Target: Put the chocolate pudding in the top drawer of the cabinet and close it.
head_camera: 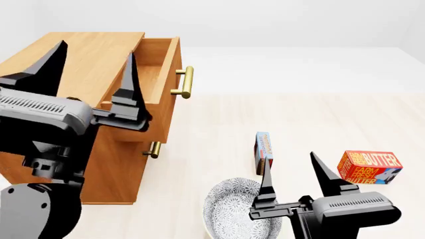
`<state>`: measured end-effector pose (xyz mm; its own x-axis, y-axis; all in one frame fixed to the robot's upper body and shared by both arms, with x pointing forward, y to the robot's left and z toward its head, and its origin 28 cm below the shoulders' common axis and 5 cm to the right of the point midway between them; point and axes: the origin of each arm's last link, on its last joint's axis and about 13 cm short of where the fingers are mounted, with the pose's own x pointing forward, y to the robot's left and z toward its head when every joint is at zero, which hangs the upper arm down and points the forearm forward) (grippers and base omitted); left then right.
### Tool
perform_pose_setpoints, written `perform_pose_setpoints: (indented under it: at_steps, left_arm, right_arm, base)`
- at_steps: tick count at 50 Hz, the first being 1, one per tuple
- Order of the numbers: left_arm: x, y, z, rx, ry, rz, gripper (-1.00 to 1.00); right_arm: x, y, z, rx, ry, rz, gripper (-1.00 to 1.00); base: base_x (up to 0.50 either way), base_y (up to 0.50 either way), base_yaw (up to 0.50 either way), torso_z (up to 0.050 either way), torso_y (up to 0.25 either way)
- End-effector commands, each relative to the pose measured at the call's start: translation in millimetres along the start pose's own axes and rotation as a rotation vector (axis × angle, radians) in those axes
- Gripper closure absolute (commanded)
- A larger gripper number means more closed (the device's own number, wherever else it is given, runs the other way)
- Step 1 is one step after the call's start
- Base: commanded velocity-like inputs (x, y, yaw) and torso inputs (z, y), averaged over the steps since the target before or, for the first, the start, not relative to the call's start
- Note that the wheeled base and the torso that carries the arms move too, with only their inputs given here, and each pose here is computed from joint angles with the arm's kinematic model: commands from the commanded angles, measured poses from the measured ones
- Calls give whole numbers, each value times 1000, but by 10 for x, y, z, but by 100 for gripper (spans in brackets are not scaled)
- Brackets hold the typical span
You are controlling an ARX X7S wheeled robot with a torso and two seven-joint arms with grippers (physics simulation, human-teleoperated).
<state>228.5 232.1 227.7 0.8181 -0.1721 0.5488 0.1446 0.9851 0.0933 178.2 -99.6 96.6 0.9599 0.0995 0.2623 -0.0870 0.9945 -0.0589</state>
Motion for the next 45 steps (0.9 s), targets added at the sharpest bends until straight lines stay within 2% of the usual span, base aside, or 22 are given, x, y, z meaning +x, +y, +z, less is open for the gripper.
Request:
perform_pose_setpoints:
  at_steps: [1, 11, 16, 21, 28, 33, 36, 45]
  left_arm:
    - [454, -27, 440, 35, 17, -40, -100]
    - [1254, -47, 647, 111, 169, 31, -100]
    - [1702, -37, 657, 152, 249, 2, -100]
    - [1983, -39, 658, 175, 328, 1, -100]
    - [2173, -119, 757, 113, 445, -16, -100]
    - [2239, -197, 775, 129, 535, -49, -100]
    - [2291, -206, 758, 143, 575, -48, -100]
    - [2440, -191, 594, 95, 726, -16, -100]
  right_arm:
    - [7, -6, -24, 1, 10, 9, -100]
    - [-3, -20, -27, 4, 12, 9, -100]
    - [18, -14, -41, -4, 19, 12, -100]
    - [28, -32, -80, 6, 33, 12, -100]
    - [19, -47, -86, 19, 39, 12, -100]
    - [6, -54, -100, 24, 41, 10, -100]
    - [4, -55, -106, 26, 43, 11, -100]
    - [12, -60, -112, 31, 51, 13, -100]
  base:
    - [0, 0, 0, 0, 0]
    - [0, 0, 0, 0, 0]
    - [0, 0, 0, 0, 0]
    - [0, 0, 0, 0, 0]
    - [0, 0, 0, 0, 0]
    - [0, 0, 0, 0, 0]
    - [0, 0, 0, 0, 0]
    - [0, 0, 0, 0, 0]
